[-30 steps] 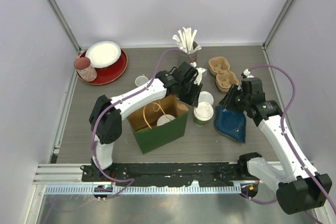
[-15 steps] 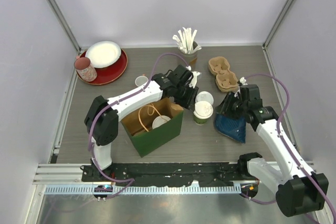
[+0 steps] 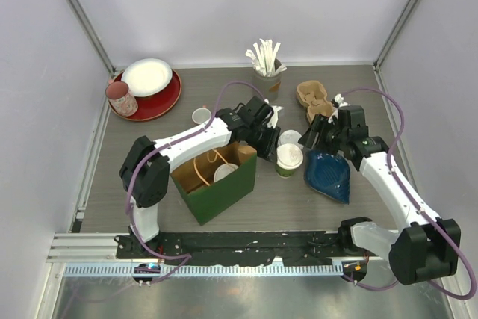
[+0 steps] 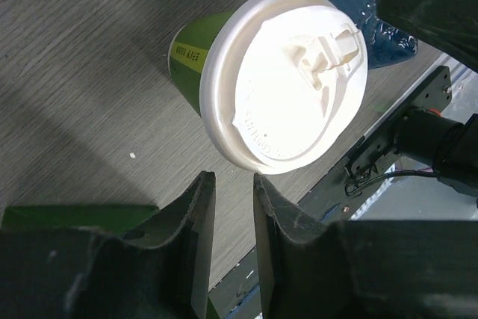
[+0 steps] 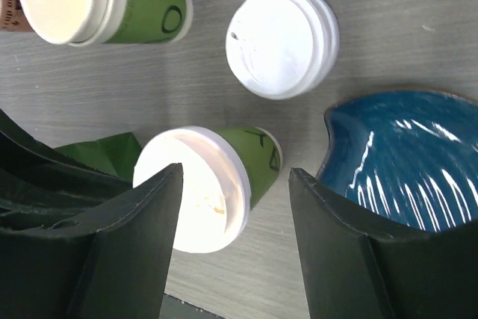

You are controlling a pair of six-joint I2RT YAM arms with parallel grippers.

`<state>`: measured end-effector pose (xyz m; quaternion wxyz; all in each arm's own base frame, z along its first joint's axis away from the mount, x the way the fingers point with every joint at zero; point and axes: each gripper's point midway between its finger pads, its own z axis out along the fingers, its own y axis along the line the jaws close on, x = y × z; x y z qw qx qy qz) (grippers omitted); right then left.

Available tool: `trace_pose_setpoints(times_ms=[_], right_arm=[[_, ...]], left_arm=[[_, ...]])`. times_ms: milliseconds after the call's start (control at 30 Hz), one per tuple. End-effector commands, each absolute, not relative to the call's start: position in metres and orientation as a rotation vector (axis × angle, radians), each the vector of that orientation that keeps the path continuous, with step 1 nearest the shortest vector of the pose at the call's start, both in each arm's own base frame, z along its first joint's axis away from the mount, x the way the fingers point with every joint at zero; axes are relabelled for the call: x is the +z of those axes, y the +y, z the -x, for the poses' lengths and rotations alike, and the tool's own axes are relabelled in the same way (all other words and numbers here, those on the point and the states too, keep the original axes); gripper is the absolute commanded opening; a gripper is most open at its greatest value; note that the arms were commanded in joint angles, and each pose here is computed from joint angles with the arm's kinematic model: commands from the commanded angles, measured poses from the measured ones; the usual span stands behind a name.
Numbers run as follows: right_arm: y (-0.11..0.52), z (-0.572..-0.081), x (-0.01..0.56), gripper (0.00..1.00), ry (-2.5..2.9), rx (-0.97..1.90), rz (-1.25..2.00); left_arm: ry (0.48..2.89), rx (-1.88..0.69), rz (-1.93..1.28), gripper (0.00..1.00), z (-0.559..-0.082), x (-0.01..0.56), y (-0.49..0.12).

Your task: Pack the takeout coffee

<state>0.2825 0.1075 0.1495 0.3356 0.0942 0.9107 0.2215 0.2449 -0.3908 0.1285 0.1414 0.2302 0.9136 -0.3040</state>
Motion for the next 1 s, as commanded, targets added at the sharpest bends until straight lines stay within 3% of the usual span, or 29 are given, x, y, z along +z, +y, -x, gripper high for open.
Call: trace_pose_setpoints(times_ms=[0,533,967], right_arm=[[0.124,-0.311,0.172,0.64,2.229,0.673,-0.137],[0.134,-0.284,0.122,0.57,2.322,0.745,-0.193],[0.135,-0.264,0.112,0.50,2.325,0.771,-0.257]], left_arm=[[2.578,-0.970,-0.633,0.30,-0.247,0.152,-0.398],[2.589,-0.992,-0.623,0.31,-0.257,0.140,-0.406],[2.664,-0.981,-0.580,0.26,-0.255,0.114,-0.402]])
